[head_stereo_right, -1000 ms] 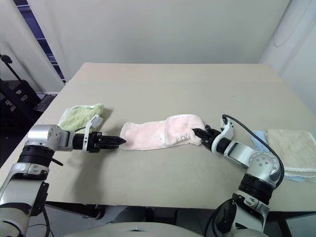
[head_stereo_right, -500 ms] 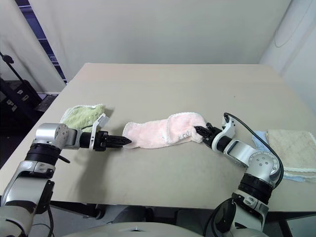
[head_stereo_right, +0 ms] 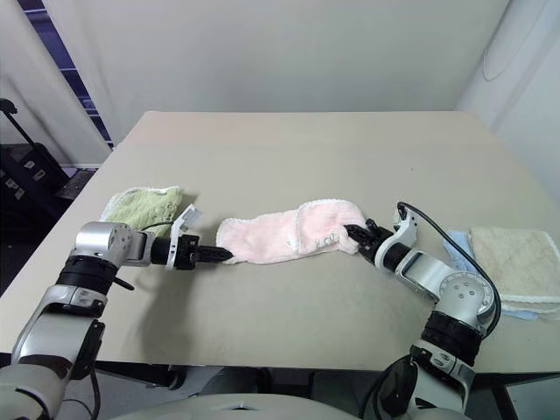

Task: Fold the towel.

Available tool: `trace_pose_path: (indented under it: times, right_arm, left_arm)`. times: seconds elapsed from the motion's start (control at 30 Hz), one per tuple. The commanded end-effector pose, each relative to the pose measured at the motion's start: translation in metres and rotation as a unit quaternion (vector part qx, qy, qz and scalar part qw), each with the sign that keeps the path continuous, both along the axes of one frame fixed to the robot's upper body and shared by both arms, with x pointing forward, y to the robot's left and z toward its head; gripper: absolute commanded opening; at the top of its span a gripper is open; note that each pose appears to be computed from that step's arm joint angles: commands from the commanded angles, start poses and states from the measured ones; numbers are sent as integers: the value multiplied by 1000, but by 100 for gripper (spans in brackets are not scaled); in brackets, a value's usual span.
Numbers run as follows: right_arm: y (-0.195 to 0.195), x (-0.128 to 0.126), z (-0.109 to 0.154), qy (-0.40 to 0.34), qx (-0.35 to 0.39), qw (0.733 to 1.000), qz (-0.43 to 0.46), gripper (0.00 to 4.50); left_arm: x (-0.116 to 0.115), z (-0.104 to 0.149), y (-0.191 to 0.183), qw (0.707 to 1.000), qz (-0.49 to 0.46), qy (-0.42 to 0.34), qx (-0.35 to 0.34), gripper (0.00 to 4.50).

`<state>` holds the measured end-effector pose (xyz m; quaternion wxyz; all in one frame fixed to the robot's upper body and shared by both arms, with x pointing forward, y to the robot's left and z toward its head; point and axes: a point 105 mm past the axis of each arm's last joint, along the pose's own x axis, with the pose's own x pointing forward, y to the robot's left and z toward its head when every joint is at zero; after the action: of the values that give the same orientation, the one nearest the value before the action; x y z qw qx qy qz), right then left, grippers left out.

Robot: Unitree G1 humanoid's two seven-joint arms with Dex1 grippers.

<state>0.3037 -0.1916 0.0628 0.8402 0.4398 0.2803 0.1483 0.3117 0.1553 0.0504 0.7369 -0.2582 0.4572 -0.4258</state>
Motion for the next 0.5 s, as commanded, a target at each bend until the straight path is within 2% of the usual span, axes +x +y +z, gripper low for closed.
trace_pose_path:
  times: [0.03,0.13,0.27,0.5]
  right_arm:
    - [2,-11,27,-68,16,997,31,0]
    - [1,-23,33,-86,23,995,46,0]
    - [-7,-24,28,-72,25,997,31,0]
    - [4,-16,19,-43,-24,998,50,0]
  left_arm:
    - [13,27,12,999,3,-50,-11,1]
    - [18,39,18,997,-1,-73,-13,1]
    - [24,57,17,994,-15,-104,-35,1]
    - [19,52,8,992,-55,-110,-32,1]
